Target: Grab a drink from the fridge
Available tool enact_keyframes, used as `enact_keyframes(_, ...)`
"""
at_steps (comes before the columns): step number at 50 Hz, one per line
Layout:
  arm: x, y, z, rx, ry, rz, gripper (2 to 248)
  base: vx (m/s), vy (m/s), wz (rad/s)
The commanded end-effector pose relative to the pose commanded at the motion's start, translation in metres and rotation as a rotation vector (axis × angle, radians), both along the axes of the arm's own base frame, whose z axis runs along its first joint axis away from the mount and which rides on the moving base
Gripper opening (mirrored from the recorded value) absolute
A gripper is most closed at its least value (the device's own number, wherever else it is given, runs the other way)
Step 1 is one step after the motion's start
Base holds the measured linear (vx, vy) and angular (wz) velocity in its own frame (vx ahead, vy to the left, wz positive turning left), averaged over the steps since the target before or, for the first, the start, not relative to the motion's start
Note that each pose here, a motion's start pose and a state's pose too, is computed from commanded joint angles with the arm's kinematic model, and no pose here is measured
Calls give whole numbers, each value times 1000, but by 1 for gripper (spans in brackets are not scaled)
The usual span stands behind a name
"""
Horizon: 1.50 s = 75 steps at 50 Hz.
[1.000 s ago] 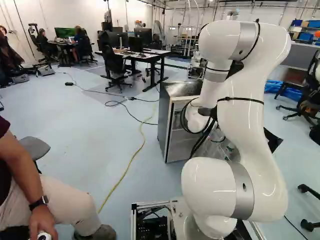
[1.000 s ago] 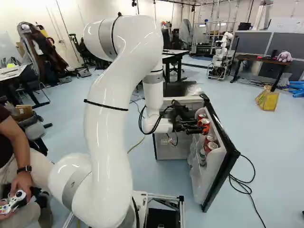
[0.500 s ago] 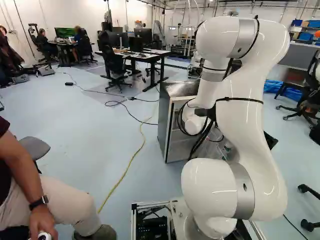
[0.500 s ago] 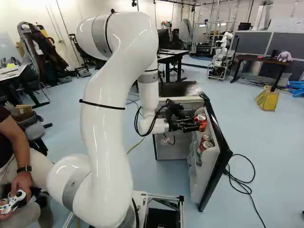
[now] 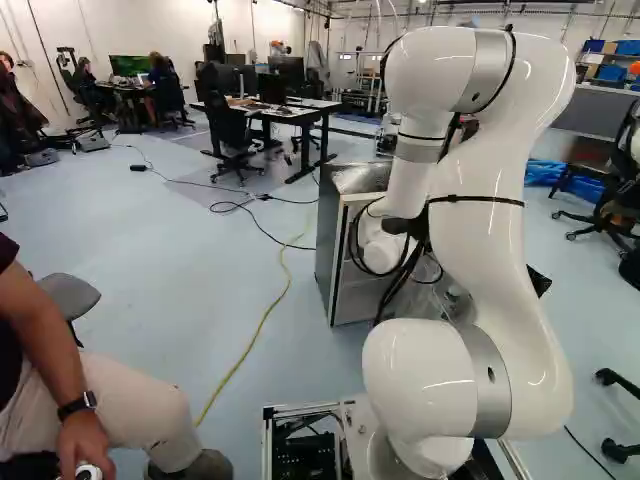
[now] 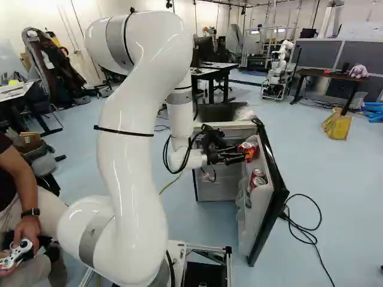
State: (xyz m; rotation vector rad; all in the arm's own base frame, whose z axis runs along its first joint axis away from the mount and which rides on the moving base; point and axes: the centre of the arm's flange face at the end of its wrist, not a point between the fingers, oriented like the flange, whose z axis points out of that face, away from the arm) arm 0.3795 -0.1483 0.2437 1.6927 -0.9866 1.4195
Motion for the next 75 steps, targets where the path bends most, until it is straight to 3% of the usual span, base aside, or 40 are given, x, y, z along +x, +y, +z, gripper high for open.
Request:
enact_keyframes(14,-5,15,4,-2,5,48,89,0,0,0)
enact_keyframes(39,-18,40,33,-4,-34,110,89,0,0,0)
enact_keyframes(75,-31,74,63,98,-43,242,89,0,0,0)
